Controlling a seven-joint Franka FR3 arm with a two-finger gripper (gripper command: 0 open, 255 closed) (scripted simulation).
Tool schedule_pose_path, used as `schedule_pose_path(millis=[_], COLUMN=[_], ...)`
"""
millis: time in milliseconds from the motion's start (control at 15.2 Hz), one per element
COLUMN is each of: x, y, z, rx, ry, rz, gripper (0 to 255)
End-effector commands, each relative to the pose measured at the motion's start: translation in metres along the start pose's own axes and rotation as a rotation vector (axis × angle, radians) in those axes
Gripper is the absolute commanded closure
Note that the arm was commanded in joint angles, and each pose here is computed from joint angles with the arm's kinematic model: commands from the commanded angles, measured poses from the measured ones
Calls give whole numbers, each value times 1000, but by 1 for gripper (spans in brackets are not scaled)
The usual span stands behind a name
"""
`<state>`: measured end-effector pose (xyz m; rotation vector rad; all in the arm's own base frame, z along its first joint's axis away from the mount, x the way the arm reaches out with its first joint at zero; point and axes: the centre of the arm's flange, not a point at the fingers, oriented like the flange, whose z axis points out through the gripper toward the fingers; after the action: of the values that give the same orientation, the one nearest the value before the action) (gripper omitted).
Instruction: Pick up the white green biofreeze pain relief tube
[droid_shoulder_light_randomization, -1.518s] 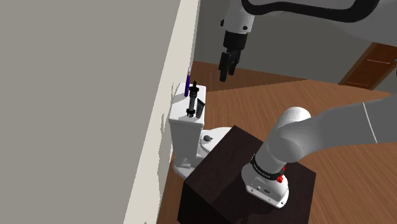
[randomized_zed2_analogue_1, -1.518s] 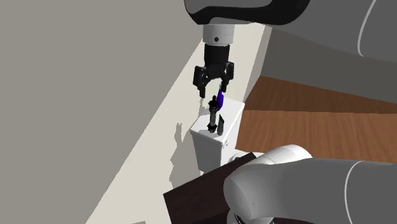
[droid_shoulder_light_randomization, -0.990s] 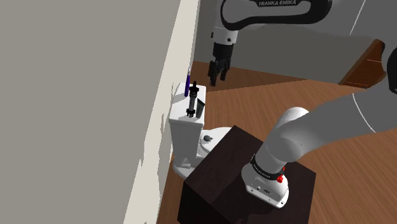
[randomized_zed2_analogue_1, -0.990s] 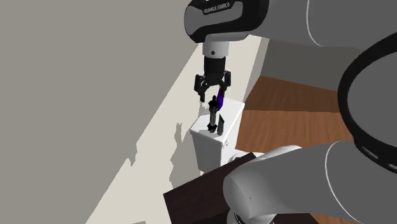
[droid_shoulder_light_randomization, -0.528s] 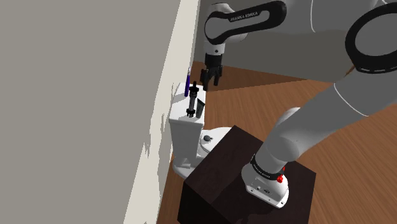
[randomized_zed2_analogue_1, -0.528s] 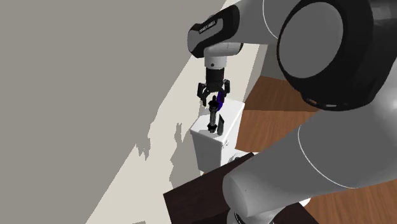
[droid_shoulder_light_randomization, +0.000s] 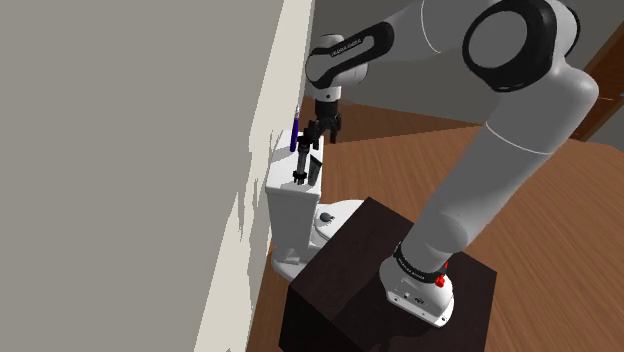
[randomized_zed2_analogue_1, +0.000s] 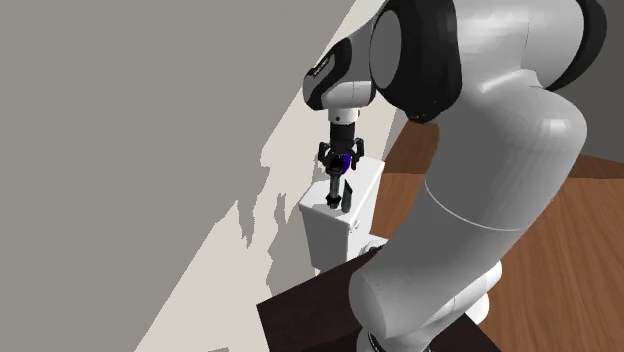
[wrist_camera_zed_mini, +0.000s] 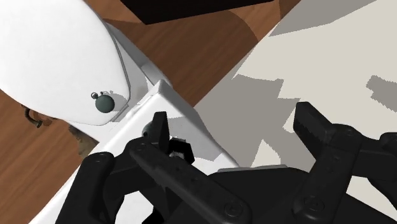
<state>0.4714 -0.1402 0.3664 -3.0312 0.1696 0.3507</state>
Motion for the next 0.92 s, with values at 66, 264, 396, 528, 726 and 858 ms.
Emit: schedule_pose_path(millis=[66, 264, 396, 528, 726, 858], x=[29, 55, 71, 87, 110, 121], y=[18, 40, 55, 70, 93, 104], z=[23, 48, 64, 81, 106, 118], rx=[1, 3, 4, 5, 7, 8], ry=[-18, -35, -47, -58, -76, -84], rz=[36, 71, 95, 118, 154, 170], gripper=[0, 0, 0, 0, 0, 0])
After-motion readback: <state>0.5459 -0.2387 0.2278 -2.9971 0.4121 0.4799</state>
